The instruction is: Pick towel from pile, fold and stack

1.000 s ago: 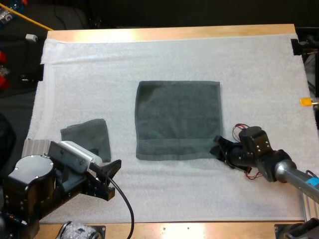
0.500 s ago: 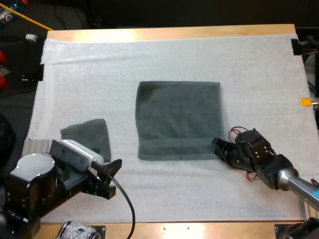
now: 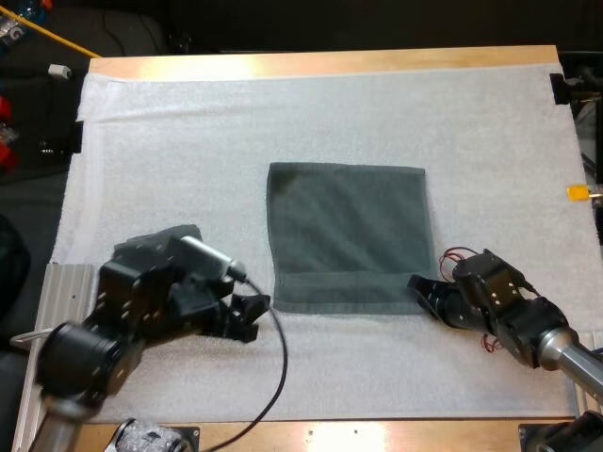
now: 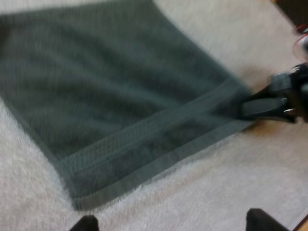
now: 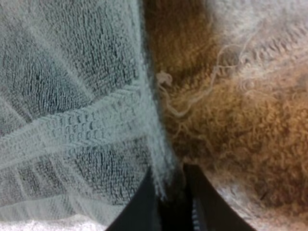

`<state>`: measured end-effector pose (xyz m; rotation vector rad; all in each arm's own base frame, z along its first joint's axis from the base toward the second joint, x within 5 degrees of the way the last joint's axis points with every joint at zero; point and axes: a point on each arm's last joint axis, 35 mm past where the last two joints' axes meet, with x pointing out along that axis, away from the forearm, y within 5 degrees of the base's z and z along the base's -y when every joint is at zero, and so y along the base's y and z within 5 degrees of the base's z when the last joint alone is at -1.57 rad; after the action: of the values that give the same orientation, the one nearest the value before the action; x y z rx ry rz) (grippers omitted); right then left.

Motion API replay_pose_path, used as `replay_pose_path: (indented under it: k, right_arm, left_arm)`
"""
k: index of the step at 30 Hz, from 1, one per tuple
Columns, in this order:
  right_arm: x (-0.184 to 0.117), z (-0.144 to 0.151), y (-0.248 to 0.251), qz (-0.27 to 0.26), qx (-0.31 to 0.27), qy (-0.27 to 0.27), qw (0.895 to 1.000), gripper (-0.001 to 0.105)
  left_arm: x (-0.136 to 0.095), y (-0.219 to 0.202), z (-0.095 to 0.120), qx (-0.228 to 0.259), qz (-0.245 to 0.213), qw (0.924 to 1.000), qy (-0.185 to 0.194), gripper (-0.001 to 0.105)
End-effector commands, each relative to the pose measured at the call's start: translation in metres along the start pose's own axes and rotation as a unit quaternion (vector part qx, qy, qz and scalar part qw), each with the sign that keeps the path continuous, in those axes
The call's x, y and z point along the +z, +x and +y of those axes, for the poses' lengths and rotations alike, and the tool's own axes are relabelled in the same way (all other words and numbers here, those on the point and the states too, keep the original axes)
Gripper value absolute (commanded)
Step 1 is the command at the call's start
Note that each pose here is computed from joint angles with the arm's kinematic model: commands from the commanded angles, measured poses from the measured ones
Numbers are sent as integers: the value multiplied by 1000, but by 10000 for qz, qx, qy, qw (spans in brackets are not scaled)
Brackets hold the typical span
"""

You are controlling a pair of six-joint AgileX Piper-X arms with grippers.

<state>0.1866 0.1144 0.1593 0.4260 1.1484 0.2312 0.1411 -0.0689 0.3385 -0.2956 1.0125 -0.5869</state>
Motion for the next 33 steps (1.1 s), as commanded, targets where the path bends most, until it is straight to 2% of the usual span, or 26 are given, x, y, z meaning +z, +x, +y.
replay_pose_path:
  k: [1, 11, 17, 23, 33]
  right_arm:
    - [-1, 0, -2, 24, -22, -66, 10000, 0]
    - [-1, 0, -2, 23, -21, -66, 10000, 0]
    - [-1, 0, -2, 23, -21, -66, 10000, 0]
    - [-1, 0, -2, 23, -21, -66, 10000, 0]
    - [-1, 0, -2, 23, -21, -66, 10000, 0]
  left_arm:
    - [2, 9, 4, -22, 15, 10000, -61, 60]
    - [12, 76, 32, 92, 672, 9972, -307, 60]
    - [17, 109, 46, 190, 1065, 9937, -277, 60]
    - [12, 146, 64, 333, 1704, 9842, -348, 60]
    - [1, 194, 90, 471, 2309, 9701, -576, 60]
